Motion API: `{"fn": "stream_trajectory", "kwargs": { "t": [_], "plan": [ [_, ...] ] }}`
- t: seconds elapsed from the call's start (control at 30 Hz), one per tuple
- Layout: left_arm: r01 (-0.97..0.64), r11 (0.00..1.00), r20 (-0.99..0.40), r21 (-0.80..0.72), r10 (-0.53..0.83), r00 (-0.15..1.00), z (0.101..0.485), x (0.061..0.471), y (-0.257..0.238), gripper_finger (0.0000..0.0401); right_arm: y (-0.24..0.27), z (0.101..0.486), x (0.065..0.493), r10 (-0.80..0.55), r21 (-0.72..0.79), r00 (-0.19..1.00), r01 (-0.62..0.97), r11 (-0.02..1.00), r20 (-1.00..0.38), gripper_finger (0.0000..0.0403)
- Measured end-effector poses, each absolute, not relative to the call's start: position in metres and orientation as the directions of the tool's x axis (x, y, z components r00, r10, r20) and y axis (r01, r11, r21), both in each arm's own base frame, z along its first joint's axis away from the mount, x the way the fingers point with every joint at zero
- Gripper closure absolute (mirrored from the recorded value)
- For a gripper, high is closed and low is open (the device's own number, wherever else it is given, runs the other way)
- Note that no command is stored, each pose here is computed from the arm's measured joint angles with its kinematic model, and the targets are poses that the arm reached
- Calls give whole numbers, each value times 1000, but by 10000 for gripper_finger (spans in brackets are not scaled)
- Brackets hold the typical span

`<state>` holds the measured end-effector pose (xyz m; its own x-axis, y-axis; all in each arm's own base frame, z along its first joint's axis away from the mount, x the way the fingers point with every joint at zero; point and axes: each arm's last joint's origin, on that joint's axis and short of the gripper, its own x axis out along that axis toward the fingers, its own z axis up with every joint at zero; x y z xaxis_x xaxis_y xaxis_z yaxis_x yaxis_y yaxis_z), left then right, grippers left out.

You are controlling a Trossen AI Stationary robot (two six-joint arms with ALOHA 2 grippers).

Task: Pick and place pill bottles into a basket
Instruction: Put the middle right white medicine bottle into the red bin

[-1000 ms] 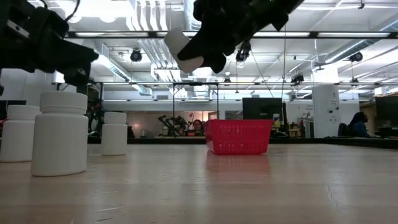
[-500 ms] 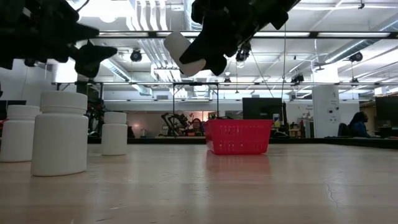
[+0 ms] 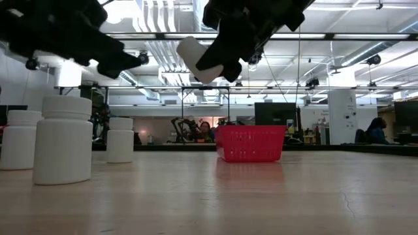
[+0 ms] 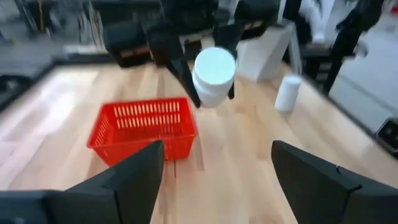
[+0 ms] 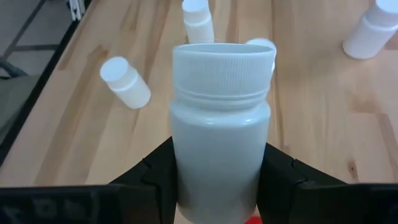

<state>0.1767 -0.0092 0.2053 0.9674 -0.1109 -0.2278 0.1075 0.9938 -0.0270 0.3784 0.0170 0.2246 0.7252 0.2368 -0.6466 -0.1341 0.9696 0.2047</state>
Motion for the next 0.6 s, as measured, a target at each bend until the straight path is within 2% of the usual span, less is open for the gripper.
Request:
{"fn": "stream_trajectory", "kwargs": {
  "t": [0.13,0.43,0.6],
  "plan": [
    [113,994,-369,-13,-110,923,213,203,-10,120,17,224,378,228,197,722,-129,972,-653,260],
    [121,993,-410,3,-109,905,229,250,-12,120,17,218,373,133,121,683,-66,990,-718,260],
    [116,993,-416,-10,-109,903,233,265,-13,120,19,219,374,131,102,693,-84,991,-709,260]
  ]
}}
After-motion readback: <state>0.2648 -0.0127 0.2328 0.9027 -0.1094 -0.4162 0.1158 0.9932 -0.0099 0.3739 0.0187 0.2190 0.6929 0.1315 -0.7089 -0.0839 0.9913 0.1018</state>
